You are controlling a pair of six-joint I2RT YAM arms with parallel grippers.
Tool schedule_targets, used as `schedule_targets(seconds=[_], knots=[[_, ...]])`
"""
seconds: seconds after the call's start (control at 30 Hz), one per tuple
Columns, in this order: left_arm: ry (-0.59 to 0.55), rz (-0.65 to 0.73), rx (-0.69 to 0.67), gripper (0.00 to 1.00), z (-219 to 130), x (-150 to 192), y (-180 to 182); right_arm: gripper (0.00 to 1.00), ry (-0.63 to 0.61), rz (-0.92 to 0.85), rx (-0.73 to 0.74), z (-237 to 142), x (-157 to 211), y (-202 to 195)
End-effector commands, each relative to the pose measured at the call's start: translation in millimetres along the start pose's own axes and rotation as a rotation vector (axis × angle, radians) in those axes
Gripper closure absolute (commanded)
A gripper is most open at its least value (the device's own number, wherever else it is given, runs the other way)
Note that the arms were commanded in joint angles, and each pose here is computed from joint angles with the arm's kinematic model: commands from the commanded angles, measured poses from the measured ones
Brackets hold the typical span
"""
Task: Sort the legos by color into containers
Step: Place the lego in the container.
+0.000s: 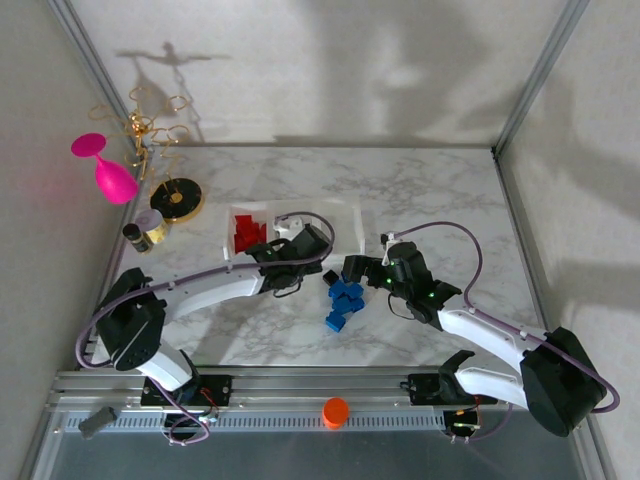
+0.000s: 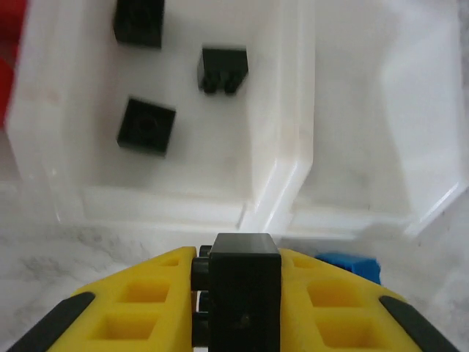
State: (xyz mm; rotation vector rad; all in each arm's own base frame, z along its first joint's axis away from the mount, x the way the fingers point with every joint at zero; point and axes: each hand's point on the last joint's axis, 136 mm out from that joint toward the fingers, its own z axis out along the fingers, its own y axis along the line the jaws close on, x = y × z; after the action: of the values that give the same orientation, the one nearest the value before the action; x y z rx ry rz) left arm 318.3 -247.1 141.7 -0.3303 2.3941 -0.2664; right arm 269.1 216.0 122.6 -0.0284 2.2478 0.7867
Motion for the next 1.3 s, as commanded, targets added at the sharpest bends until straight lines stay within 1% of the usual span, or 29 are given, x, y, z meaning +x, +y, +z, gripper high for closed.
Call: schedule_targets(seconds=[0.0,0.13,0.2,0.33,0.47,0.53,0.6,0.7,0.87,0.97,1.07,1.27], knots=[[-0.053,0.023,-0.076,0.77,2,-35,17,0.01,-0.043,0.014,-0.043,-1,-14,10],[-0.066,0.018,-0.124,0.77,24,-57,22,0.01,-0.038,0.017,-0.037,0,-13,9],[-0.048,0.027,-0.125,0.76,39,-62,19,0.01,-0.04,0.016,-0.028,-1,-13,8],[-0.018,0.035,-0.169,0.75,69,-68,23,0.01,-0.061,0.018,-0.03,-6,-18,9],[-0.011,0.049,-0.203,0.71,85,-73,26,0.01,-0.071,0.005,-0.013,-10,-21,7],[0.007,0.056,-0.192,0.67,87,-72,23,0.01,-0.071,0.002,-0.005,-11,-22,7],[0.014,0.058,-0.167,0.62,86,-73,18,0.01,-0.074,-0.003,-0.009,-12,-24,9],[0.002,0.054,-0.162,0.56,80,-77,18,0.01,-0.075,-0.012,-0.006,-11,-25,9],[-0.004,0.035,-0.131,0.53,61,-75,15,0.01,-0.074,0.001,-0.002,-12,-25,8],[-0.022,0.032,-0.084,0.51,43,-71,7,0.01,-0.074,-0.003,0.012,-12,-24,5],[-0.006,0.022,-0.039,0.48,31,-57,-2,0.01,-0.061,0.005,0.03,-10,-23,1],[0.014,0.013,0.007,0.47,15,-21,-11,0.01,-0.038,0.024,0.051,-7,-14,-8]])
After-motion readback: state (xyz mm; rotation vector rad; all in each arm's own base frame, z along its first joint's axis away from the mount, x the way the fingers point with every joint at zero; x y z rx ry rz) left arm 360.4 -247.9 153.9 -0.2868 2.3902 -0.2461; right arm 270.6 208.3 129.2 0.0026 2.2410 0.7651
